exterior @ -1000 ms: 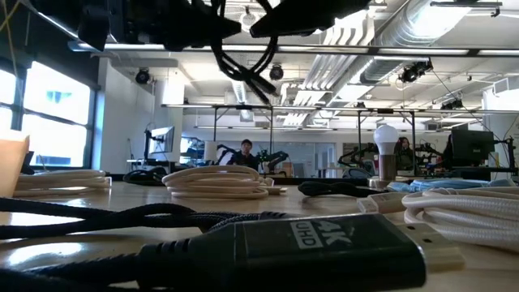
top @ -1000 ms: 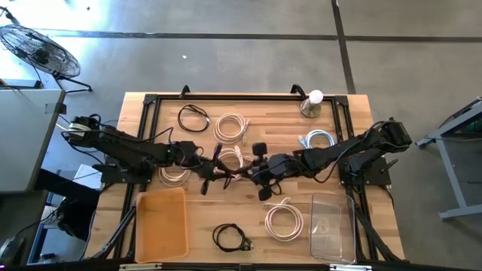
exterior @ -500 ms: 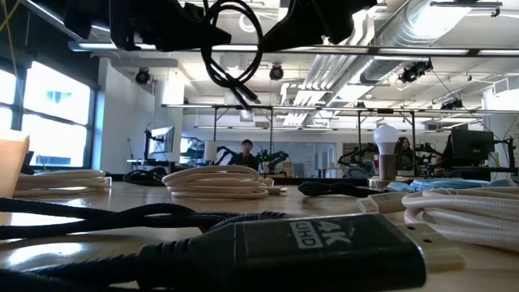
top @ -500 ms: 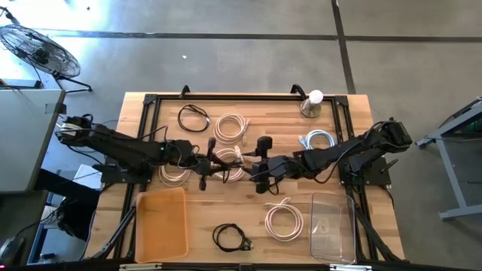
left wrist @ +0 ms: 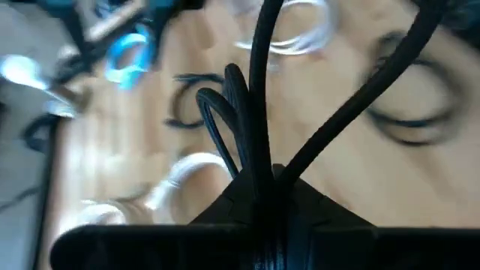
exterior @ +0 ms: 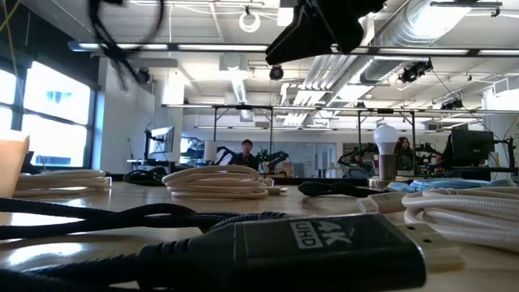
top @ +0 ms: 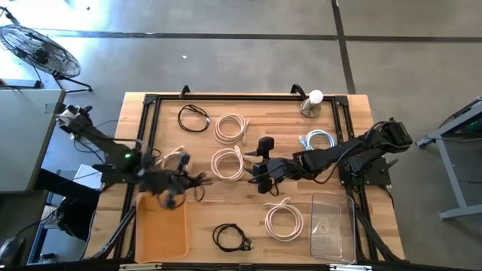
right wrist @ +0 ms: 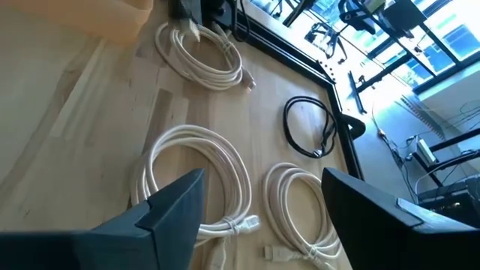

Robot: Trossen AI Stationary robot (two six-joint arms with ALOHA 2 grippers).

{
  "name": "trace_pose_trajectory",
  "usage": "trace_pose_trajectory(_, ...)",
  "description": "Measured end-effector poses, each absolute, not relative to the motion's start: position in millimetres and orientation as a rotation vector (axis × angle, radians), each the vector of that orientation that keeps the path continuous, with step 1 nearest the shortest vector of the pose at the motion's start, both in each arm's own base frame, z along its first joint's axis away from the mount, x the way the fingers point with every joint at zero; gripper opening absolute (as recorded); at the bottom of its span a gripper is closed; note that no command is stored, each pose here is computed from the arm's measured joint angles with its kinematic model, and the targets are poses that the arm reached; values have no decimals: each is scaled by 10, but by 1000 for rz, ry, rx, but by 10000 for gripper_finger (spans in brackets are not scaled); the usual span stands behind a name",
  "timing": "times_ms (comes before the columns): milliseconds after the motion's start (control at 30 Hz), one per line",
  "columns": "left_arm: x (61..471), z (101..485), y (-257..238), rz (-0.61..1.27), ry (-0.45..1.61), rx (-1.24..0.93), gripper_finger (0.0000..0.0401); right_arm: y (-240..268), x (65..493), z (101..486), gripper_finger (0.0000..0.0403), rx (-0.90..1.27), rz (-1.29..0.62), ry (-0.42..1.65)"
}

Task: Sort HDMI cables
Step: Put the black HDMI cable into the orange bin

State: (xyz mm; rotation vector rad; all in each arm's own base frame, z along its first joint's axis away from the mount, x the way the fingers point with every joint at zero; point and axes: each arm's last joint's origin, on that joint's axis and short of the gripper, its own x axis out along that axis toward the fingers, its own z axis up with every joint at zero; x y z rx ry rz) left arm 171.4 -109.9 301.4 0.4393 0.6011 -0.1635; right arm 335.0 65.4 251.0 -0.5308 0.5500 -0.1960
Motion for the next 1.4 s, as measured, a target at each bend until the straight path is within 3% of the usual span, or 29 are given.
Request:
trace_pose_trajectory(233,1458,3197,-1449,-307,789,351,23,554,3373,2513,256,-473,-223,546)
trace_pose_trajectory(700,1498,2477,-1818,-412,1317,153,24,525,3379,2513,254,-409,-234,538)
trace_pose_trajectory(1100,1528,2397,-1855,-263,1379,12,74,544,3382,2512,241,-323,-212,525)
trace_pose_trajectory(1400,1496,2384,-1806,-203,1408,44,81,572,3384,2508,241,-301,-139,524)
